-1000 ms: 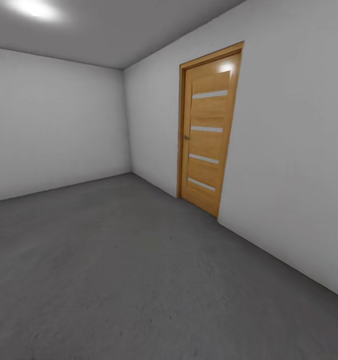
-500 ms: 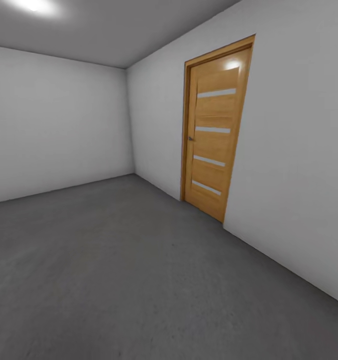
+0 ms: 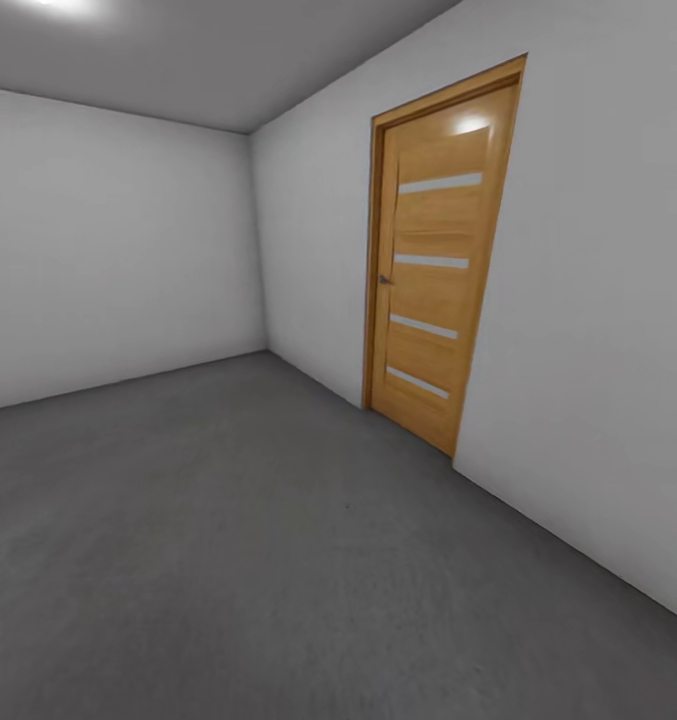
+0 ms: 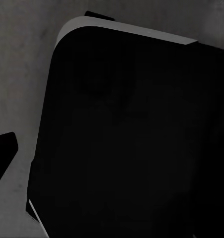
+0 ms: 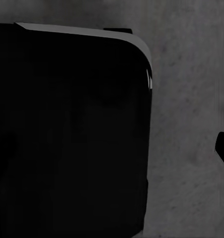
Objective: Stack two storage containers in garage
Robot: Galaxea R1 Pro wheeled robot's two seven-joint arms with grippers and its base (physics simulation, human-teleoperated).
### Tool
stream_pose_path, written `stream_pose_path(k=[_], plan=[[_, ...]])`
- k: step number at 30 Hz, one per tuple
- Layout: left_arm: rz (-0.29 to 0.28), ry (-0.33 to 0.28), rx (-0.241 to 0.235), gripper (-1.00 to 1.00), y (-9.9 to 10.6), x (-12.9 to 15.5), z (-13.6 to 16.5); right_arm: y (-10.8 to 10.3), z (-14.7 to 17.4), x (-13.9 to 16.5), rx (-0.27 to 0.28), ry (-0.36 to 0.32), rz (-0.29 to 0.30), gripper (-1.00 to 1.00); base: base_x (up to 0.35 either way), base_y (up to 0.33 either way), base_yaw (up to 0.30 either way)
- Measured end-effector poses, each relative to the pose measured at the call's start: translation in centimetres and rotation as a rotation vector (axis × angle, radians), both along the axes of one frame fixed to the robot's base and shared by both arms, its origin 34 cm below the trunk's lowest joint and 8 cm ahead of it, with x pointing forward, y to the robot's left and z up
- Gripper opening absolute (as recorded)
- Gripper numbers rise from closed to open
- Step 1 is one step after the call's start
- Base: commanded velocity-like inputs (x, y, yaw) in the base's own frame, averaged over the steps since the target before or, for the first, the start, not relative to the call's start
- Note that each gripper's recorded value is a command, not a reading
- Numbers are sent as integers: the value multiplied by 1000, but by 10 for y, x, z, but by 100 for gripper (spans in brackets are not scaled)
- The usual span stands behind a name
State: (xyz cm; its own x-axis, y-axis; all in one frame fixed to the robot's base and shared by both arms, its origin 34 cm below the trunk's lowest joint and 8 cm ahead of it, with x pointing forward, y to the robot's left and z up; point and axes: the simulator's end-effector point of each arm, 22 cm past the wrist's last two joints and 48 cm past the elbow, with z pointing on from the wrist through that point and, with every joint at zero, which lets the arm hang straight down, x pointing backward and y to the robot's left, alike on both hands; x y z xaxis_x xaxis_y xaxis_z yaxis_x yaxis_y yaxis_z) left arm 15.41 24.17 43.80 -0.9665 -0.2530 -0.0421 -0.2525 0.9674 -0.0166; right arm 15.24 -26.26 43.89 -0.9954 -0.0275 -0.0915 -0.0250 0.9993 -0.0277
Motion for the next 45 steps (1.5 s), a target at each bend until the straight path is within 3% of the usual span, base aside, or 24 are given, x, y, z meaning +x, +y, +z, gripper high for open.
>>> stream_pose_path(k=[45], plan=[[-2,-2,-2,100,-1,1,0,1,0,1,1,-5,-7,100,322,0,0]])
